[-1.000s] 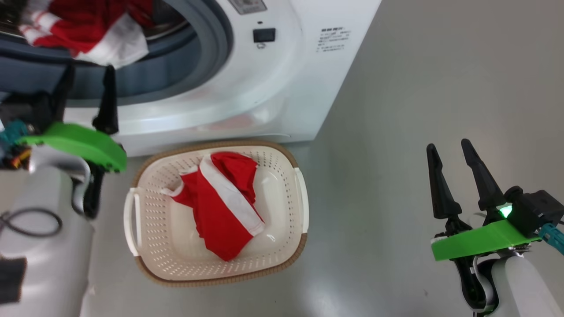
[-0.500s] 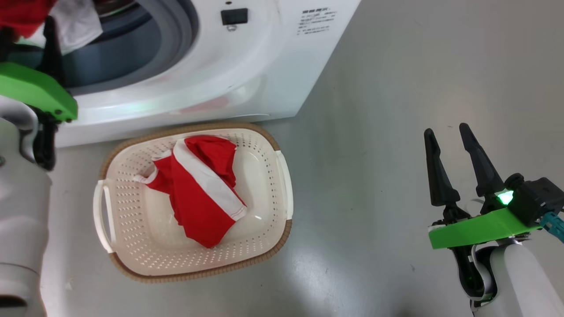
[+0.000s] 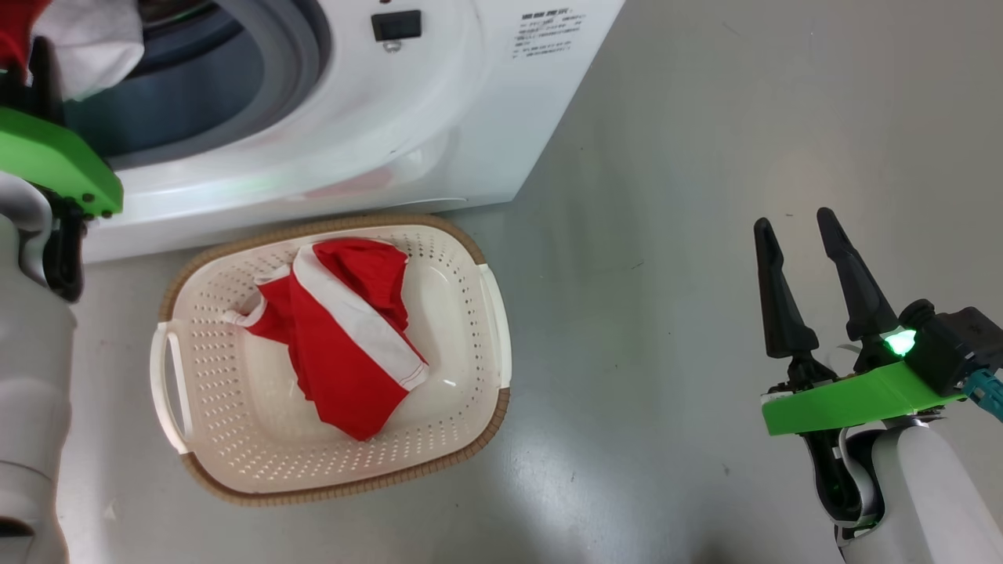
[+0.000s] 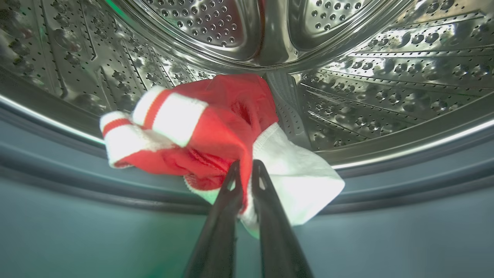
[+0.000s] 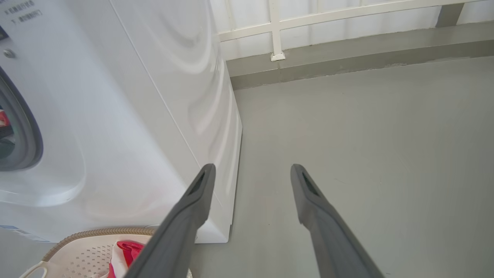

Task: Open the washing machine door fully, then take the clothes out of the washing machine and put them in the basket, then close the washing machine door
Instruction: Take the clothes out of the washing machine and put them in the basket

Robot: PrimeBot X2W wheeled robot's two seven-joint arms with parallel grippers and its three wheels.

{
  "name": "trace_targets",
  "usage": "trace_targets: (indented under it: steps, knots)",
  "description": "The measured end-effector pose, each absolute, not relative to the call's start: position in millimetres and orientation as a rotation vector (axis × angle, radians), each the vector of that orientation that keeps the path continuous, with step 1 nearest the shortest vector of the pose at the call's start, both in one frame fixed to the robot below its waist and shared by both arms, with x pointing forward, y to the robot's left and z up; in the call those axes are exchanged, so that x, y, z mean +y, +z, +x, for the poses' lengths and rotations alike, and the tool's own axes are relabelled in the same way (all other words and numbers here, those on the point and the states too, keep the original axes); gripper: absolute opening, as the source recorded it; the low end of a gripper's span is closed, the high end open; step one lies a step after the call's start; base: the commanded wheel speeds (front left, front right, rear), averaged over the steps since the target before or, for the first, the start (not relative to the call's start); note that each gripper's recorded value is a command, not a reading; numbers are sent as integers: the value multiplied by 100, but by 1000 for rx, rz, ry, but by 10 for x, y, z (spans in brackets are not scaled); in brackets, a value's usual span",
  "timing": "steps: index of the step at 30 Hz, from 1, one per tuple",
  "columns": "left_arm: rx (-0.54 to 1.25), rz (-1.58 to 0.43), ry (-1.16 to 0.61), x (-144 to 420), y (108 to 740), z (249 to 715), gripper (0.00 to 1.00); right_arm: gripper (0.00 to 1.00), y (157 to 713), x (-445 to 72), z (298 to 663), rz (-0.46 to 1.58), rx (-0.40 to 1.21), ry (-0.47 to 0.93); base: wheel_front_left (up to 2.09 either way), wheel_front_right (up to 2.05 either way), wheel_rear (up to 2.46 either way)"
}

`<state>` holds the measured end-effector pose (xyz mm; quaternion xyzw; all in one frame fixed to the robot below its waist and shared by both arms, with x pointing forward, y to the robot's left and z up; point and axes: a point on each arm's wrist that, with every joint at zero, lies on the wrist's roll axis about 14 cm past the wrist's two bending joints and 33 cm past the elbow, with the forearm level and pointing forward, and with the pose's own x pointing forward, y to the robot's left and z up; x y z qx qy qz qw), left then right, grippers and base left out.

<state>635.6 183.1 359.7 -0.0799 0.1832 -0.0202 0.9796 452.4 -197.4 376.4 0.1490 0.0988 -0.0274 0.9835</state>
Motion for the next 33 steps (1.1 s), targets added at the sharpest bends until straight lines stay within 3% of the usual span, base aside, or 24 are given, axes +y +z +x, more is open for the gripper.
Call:
trace_targets:
  steps: [12, 33]
  knots:
    - [231, -176, -77, 1756, 4032, 6367, 0, 100, 3917, -1936, 4538, 305, 163, -40, 0, 0, 0]
    - [-30, -212, -103, 1690, 4783, 5555, 0, 100, 4253, -1779, 4452, 310, 98, 9, 0, 0, 0]
